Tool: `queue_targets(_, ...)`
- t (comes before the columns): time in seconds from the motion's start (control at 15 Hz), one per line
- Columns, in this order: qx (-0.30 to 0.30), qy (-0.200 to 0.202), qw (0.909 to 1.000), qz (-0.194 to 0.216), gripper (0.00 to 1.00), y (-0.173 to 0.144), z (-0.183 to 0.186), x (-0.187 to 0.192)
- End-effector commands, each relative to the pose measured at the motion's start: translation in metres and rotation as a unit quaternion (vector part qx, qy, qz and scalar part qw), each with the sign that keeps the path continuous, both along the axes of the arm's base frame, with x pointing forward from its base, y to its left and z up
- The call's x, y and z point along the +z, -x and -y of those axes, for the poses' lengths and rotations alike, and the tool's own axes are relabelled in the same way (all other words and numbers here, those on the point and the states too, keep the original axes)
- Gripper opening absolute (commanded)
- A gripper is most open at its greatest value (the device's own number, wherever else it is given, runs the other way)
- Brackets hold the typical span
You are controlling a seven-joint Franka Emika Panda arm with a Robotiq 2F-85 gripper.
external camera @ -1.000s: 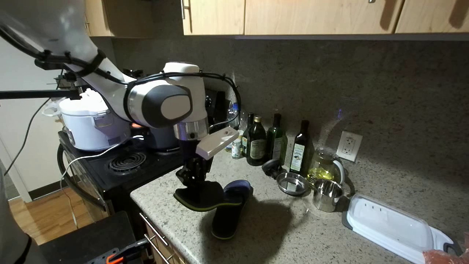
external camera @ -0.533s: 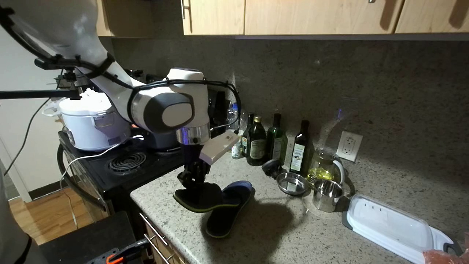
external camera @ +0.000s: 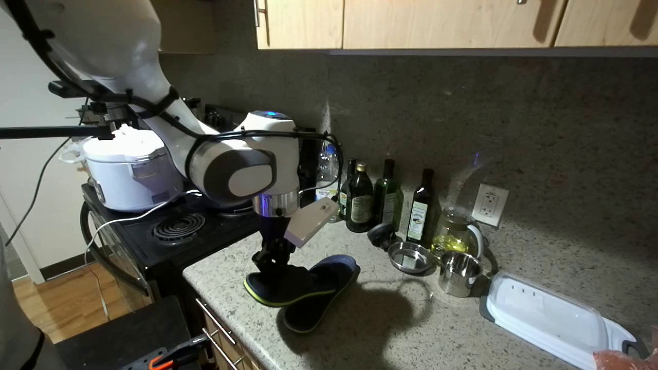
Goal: Fold the slippers together
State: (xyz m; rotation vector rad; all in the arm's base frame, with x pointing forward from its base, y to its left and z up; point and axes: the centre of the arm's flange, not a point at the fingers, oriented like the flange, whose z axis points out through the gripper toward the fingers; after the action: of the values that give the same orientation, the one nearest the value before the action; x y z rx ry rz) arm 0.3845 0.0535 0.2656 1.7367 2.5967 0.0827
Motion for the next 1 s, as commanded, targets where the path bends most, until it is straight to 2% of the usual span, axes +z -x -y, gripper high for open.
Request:
queue_targets(0.0, -0.004, -0.019, 0.9994, 0.029, 0.04, 0.0, 0.003, -0.015)
queue_targets(0.73, -0.017, -0.064, 0.9962, 0.056, 0.04, 0.001, 0.005, -0.029)
queue_targets(0.93, -0.033, -0.061, 0.9972, 0.03, 0.04, -0.006, 0.007, -0.043)
